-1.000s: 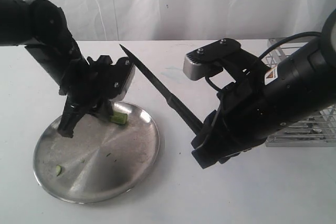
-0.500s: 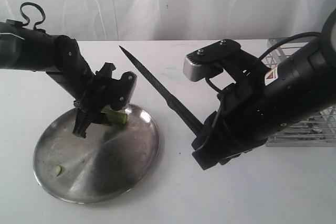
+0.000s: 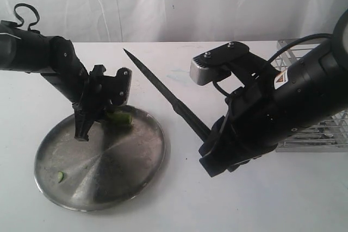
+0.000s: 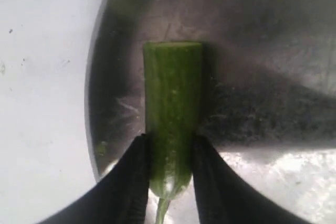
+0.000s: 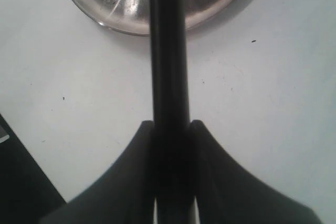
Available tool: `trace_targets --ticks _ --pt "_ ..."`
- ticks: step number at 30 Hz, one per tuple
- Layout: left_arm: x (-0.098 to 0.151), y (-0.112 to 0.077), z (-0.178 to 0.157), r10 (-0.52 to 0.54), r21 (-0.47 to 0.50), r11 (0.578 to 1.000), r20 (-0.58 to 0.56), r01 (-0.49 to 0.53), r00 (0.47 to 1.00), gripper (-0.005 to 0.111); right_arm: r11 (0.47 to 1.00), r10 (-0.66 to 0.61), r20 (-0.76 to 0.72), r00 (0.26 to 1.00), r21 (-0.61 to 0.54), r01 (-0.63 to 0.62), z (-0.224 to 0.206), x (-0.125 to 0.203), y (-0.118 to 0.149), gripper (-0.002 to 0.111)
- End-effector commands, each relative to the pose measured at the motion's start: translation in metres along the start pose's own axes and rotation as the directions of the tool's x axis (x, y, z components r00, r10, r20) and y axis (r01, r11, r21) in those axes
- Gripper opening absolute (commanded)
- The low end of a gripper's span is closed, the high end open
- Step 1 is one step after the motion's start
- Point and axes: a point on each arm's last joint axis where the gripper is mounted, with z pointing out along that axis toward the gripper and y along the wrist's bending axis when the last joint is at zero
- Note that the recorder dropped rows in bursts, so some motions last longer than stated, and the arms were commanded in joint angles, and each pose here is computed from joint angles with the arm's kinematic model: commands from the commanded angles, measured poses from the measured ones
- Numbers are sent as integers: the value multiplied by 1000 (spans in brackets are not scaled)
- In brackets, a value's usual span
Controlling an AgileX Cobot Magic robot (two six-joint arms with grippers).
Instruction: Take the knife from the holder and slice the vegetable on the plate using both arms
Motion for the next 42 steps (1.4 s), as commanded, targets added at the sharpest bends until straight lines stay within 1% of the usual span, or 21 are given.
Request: trace_targets --ticks 1,3,4,8,10,13,16,17,19,24,27,31,35,37,38,40,42 --pt "-4 -2 -26 -115 25 993 11 115 993 0 1000 14 11 1000 -3 -13 -2 1 0 0" --pt "-5 -7 -34 -123 82 989 2 123 992 0 1000 14 11 1000 -3 -14 -2 1 0 0" --pt "-5 -10 -36 -145 112 983 -6 145 989 0 1000 14 11 1000 -3 -14 -2 1 0 0" --pt "-4 -23 -42 -277 243 927 -74 287 958 0 1000 21 11 1000 -13 -21 -2 1 1 0" --pt "-3 -29 -41 -295 299 901 -107 314 949 0 1000 23 13 1000 -14 -23 -2 0 1 0" --pt "-2 -32 -36 -362 316 864 -148 391 920 0 1000 20 11 1000 -11 -20 -2 1 1 0" --pt "-1 -31 -30 -454 291 823 -178 488 873 0 1000 20 11 1000 -11 -20 -2 1 1 0" --pt "-1 -31 -30 -472 286 814 -183 506 863 2 1000 20 11 1000 -11 -20 -2 1 1 0" --pt "-1 -32 -28 -490 288 799 -197 528 849 10 1000 19 6 1000 -12 -19 -2 1 1 0" --pt "-1 -35 -27 -497 311 779 -221 544 839 38 1000 17 -10 1000 -19 -17 -2 2 2 0" --pt "0 -36 -28 -519 316 757 -242 573 820 50 1000 15 -24 1000 -24 -16 -2 4 2 0" --pt "0 -39 -29 -511 338 746 -261 573 819 57 1000 4 -21 1000 -11 -4 -1 3 1 0" --pt "-1 -42 -39 -496 367 735 -281 570 821 56 999 -18 -15 1000 27 19 -1 3 -3 0" --pt "-1 -41 -50 -484 365 744 -285 560 827 54 999 12 -4 1000 32 -12 -1 2 -3 0" --pt "-3 -38 -59 -496 346 747 -277 568 823 51 998 46 1 999 34 -46 -1 1 -3 0" --pt "-5 -31 -75 -539 287 750 -256 596 802 40 995 96 3 995 30 -96 -1 1 -1 0" --pt "-8 -23 -97 -579 222 755 -216 617 786 19 990 141 -1 990 18 -141 1 1 4 0"
